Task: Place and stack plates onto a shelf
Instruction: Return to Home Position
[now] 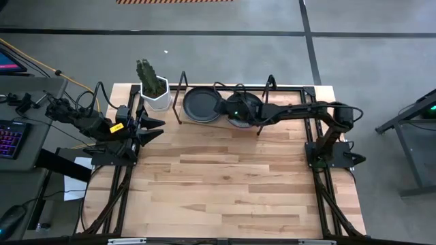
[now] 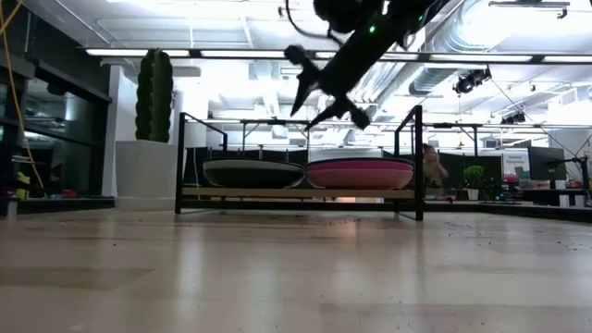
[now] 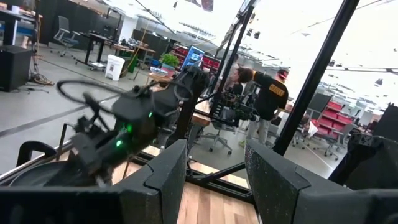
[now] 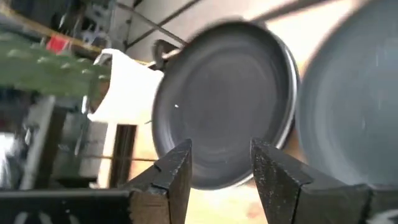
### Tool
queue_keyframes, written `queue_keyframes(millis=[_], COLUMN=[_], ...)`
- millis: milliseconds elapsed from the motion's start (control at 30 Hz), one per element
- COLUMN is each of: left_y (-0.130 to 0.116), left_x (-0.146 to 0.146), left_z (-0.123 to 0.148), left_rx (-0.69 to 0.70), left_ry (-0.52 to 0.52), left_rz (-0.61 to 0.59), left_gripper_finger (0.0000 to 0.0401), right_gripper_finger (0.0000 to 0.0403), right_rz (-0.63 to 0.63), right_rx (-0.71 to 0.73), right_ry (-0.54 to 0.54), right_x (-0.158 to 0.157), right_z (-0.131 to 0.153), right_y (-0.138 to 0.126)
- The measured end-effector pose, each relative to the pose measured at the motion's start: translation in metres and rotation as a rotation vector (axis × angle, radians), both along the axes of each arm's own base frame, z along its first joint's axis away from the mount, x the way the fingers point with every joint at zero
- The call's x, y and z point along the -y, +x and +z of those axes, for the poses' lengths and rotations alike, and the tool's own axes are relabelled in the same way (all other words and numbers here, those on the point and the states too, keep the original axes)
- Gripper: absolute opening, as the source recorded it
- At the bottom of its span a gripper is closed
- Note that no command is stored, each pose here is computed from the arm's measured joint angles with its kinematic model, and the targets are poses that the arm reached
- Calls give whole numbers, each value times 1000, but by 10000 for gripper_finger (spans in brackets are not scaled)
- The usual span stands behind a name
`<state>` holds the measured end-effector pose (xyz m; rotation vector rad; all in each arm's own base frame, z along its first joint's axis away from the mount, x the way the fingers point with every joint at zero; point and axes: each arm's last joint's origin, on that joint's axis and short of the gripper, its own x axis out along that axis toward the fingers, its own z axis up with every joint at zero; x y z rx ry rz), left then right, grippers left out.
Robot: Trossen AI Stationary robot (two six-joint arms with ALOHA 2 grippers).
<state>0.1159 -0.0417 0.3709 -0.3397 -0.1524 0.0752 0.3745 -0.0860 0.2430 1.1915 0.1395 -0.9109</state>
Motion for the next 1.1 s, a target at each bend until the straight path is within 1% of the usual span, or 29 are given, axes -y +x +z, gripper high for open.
queue_keyframes(millis=[100,167,233,300,400,500,567,700,867,1100], left_y=[0,0,0,0,1,2,3,3,8,23], left_x=[0,0,0,0,0,0,-1,-1,1,8], left_z=[0,0,0,0,-1,-1,-2,-2,-1,3], left_rx=[0,1,1,0,-7,-14,-19,-10,5,59], left_ry=[-6,-16,-15,-9,-8,-10,-13,-66,-91,-124], left_rz=[-1,-3,-1,7,27,60,85,92,90,99], left_gripper_finger=[152,152,152,152,152,152,152,152,152,152], right_gripper_finger=[144,144,144,144,144,144,144,144,144,144], right_rz=[121,260,438,574,695,756,765,787,847,894], right_rx=[-55,-46,-34,-30,-45,-96,-122,-166,-203,-235], right_ry=[-138,-204,-251,-294,-337,-376,-415,-453,-476,-567], right_x=[-8,-20,-37,-56,-87,-113,-127,-147,-157,-154], right_z=[22,40,55,68,85,95,102,110,116,125], right_y=[-9,-15,-20,-29,-49,-70,-84,-108,-130,-147])
